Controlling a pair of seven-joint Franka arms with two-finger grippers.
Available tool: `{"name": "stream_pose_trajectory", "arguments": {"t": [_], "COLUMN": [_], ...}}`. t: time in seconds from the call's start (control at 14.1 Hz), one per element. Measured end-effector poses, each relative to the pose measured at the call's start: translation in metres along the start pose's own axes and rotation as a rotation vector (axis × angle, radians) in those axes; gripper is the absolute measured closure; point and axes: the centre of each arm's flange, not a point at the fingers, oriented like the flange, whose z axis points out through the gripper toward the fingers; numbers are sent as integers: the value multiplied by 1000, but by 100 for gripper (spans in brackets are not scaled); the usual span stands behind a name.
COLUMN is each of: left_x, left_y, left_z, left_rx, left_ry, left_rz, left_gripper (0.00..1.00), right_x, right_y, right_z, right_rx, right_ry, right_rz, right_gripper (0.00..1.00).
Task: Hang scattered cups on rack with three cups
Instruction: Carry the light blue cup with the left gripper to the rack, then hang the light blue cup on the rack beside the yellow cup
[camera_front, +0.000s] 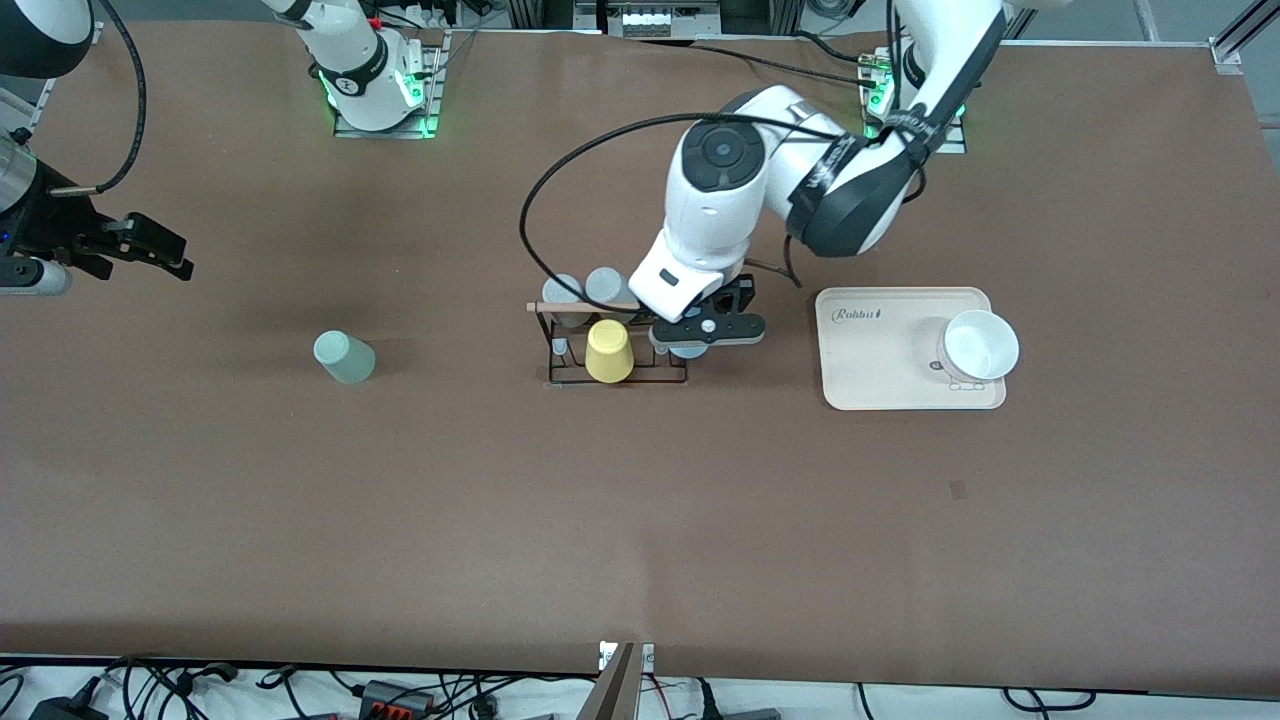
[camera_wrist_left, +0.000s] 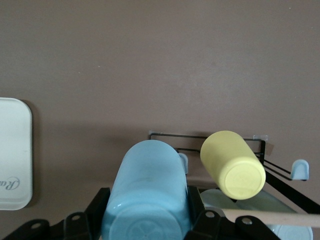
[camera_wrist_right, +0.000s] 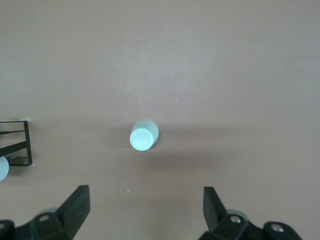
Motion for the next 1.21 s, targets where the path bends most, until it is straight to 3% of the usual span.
{"name": "stream_pose_trajectory", "arguments": {"t": [0.57,1.21], "left_x": [6,9], "left_y": [15,15], "left_z": [15,47], "left_rx": [-25,23], "left_ry": [7,15], "left_rz": [-27,-27], "left_gripper": [33,33], "right_x": [0,0], "right_y": [0,0], "right_z": [0,0], "right_rx": [-2,-6], "right_ry": [0,0], "right_rz": [-1,-1], "right_gripper": [0,0]}}
